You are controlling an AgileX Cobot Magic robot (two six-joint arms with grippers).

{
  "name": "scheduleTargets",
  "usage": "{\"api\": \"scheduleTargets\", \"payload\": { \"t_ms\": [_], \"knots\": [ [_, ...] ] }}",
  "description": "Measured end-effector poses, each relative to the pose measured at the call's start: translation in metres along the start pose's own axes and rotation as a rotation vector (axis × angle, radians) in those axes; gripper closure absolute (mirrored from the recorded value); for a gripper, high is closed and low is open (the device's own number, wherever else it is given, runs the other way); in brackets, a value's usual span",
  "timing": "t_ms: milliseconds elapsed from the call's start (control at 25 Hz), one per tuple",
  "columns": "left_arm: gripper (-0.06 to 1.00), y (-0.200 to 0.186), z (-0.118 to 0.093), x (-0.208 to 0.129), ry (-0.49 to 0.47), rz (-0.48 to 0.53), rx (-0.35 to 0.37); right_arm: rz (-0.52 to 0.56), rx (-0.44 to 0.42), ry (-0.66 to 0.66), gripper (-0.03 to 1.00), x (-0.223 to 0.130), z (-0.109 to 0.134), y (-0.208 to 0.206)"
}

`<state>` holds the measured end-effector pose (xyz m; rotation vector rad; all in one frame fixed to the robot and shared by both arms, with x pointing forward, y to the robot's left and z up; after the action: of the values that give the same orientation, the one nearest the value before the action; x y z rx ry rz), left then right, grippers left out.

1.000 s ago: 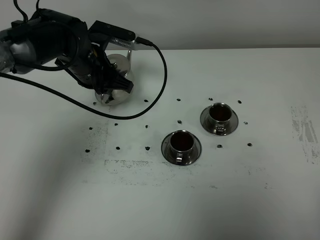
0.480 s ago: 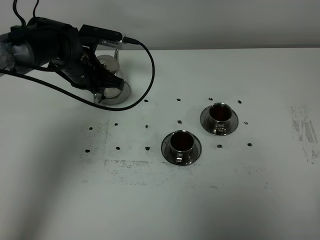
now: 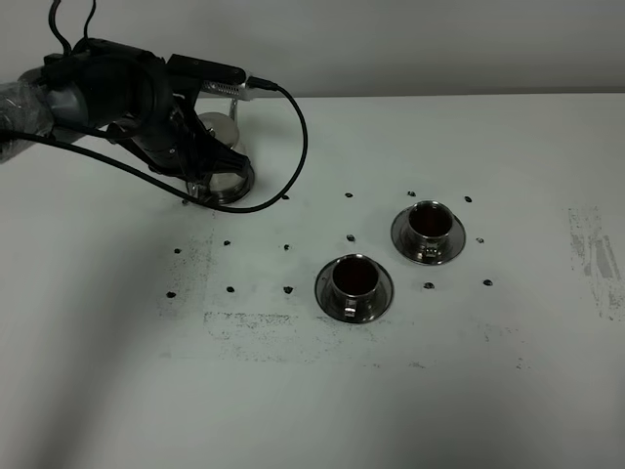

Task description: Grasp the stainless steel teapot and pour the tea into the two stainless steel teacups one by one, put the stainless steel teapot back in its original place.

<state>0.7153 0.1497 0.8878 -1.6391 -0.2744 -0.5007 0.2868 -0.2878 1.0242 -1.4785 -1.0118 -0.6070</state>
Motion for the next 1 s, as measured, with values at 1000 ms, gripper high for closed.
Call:
{"api": "scheduleTargets", "payload": {
  "t_ms": [1000],
  "knots": [
    [0.48, 0.0007, 0.0000, 0.0006, 0.000, -0.003, 0.000, 0.000, 0.000, 0.000, 0.74, 0.0000, 0.0000, 0.0000]
  ]
}}
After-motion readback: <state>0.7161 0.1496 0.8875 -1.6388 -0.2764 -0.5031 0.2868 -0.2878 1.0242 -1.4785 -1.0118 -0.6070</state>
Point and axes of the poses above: a point on each arm's last joint axis where the gripper is mounted, y pointing out along that axis toward the gripper, z along the wrist's bending axis when the last joint is at zero, x = y × z, the point moved 6 cm from there along y, pointing out along that axis toward the gripper, and after that the axes turned 11 degrees about -y, right-handed, at the moved point
